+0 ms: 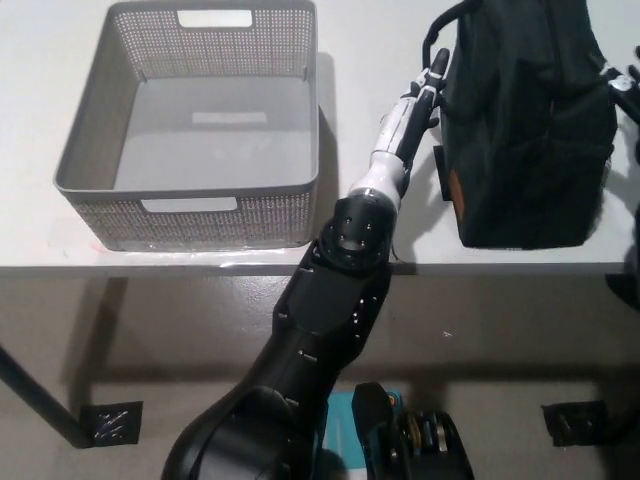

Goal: Use both hands to pick up a lunch bag on the right hand side and place it into a container on the left hand side

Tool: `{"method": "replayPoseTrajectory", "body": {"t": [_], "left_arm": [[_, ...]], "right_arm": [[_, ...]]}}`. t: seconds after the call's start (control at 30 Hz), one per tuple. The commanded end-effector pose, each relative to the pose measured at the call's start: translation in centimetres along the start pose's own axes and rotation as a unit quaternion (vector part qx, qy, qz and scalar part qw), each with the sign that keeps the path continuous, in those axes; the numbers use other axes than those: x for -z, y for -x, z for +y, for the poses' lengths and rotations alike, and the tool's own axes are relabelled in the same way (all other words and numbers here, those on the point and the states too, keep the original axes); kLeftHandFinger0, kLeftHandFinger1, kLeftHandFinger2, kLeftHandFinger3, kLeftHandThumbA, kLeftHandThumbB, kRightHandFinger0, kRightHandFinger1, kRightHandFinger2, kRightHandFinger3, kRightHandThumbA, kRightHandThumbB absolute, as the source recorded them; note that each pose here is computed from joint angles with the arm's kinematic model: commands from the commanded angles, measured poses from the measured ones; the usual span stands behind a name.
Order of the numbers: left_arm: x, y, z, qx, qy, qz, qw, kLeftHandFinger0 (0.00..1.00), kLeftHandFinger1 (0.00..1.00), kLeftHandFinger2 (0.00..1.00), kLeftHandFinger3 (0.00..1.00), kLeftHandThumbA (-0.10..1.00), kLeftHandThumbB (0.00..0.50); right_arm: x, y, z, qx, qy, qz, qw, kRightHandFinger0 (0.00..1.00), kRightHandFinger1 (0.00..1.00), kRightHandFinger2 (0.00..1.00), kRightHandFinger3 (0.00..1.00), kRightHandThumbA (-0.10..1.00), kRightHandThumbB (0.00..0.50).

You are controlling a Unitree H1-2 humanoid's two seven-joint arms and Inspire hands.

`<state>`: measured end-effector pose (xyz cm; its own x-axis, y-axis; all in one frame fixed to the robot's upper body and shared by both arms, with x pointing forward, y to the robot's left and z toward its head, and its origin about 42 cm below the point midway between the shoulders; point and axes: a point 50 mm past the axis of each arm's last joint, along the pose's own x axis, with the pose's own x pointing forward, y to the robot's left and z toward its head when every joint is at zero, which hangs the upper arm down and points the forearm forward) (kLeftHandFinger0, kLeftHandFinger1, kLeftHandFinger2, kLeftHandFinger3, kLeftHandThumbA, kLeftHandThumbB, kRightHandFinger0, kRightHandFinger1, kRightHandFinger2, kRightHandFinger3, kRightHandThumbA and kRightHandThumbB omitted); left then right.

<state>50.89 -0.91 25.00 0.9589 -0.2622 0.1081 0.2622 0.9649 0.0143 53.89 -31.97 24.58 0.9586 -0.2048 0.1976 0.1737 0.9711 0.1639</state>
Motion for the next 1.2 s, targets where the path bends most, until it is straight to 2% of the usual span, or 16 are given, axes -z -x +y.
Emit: {"method": "replayPoseTrajectory", "body": {"t": [0.0,0.03,0.2,0.27,0.33,0.43,0.47,0.57,0.7,0.73,0.77,0.9,0.97,1.0,1.1,1.17], "left_arm": [[-3.3,-1.3,-0.6,0.015,-0.006,-0.046,0.999,1.0,1.0,1.0,1.0,1.0,0.362],[-3.2,-1.3,-0.6,0.016,-0.008,-0.045,0.999,1.0,1.0,1.0,1.0,1.0,0.368],[-2.9,-1.3,-0.3,0.017,-0.026,-0.056,0.998,1.0,1.0,1.0,1.0,1.0,0.315],[-3.0,-1.5,-0.1,0.019,-0.03,-0.06,0.998,1.0,1.0,1.0,1.0,1.0,0.316],[-2.9,-1.7,0.2,0.018,-0.042,-0.053,0.998,1.0,1.0,1.0,1.0,1.0,0.343],[-2.9,-1.8,0.6,0.015,-0.038,-0.051,0.998,1.0,1.0,1.0,1.0,1.0,0.332],[-2.7,-1.9,0.8,0.016,-0.038,-0.045,0.998,1.0,1.0,1.0,1.0,1.0,0.366],[-1.6,-1.5,0.8,0.017,-0.029,-0.036,0.999,1.0,1.0,1.0,1.0,1.0,0.342],[-1.0,-1.6,0.7,0.02,-0.014,-0.017,1.0,1.0,1.0,1.0,1.0,1.0,0.37],[-0.9,-1.7,0.9,0.019,-0.012,-0.012,1.0,1.0,1.0,1.0,1.0,1.0,0.361],[-0.9,-1.8,1.1,0.021,-0.007,-0.008,1.0,1.0,1.0,1.0,1.0,1.0,0.326],[-1.0,-2.2,1.3,0.025,-0.004,0.003,1.0,1.0,1.0,1.0,1.0,1.0,0.3],[-1.0,-2.3,1.3,0.032,0.003,0.011,0.999,1.0,1.0,1.0,1.0,1.0,0.302],[-0.4,-2.0,0.9,0.039,0.005,0.02,0.999,1.0,1.0,1.0,1.0,1.0,0.319],[0.3,-1.6,-0.1,0.054,0.01,0.024,0.998,1.0,1.0,1.0,1.0,1.0,0.314],[0.7,-1.4,-1.0,0.072,-0.016,0.031,0.997,1.0,1.0,1.0,1.0,1.0,0.328]], "right_arm": [[-1.1,-1.8,2.1,-0.027,-0.033,-0.014,0.999,1.0,1.0,1.0,1.0,1.0,0.174],[-0.6,-1.8,2.3,-0.026,-0.041,-0.004,0.999,1.0,1.0,1.0,1.0,1.0,0.173],[1.7,-1.2,3.9,-0.025,-0.112,0.04,0.993,1.0,1.0,1.0,1.0,1.0,0.24],[2.2,-1.0,5.1,-0.027,-0.133,0.051,0.989,1.0,1.0,1.0,1.0,1.0,0.245],[2.7,-0.7,6.0,-0.042,-0.151,0.06,0.986,1.0,1.0,1.0,1.0,1.0,0.238],[3.1,-0.5,7.2,-0.044,-0.191,0.067,0.978,1.0,1.0,1.0,1.0,1.0,0.242],[3.4,-0.2,7.9,-0.047,-0.208,0.068,0.975,1.0,1.0,1.0,1.0,1.0,0.228],[4.3,0.9,10.4,-0.051,-0.257,0.068,0.963,1.0,1.0,1.0,1.0,1.0,0.203],[4.6,2.0,13.5,-0.064,-0.292,0.055,0.953,1.0,1.0,1.0,1.0,1.0,0.179],[4.6,2.4,14.5,-0.077,-0.287,0.048,0.954,1.0,1.0,1.0,1.0,1.0,0.164],[4.7,2.8,15.1,-0.08,-0.283,0.046,0.955,1.0,1.0,1.0,1.0,1.0,0.155],[4.7,3.4,16.4,-0.069,-0.292,0.051,0.953,1.0,1.0,1.0,1.0,1.0,0.177],[5.0,3.7,16.7,-0.07,-0.291,0.055,0.953,1.0,1.0,1.0,1.0,1.0,0.18],[5.6,4.3,16.5,-0.065,-0.288,0.06,0.953,1.0,1.0,1.0,1.0,1.0,0.191],[6.3,5.0,16.1,-0.054,-0.289,0.064,0.954,1.0,1.0,1.0,1.0,1.0,0.177],[6.3,5.3,15.6,-0.055,-0.278,0.057,0.957,1.0,1.0,1.0,1.0,1.0,0.151]]}}
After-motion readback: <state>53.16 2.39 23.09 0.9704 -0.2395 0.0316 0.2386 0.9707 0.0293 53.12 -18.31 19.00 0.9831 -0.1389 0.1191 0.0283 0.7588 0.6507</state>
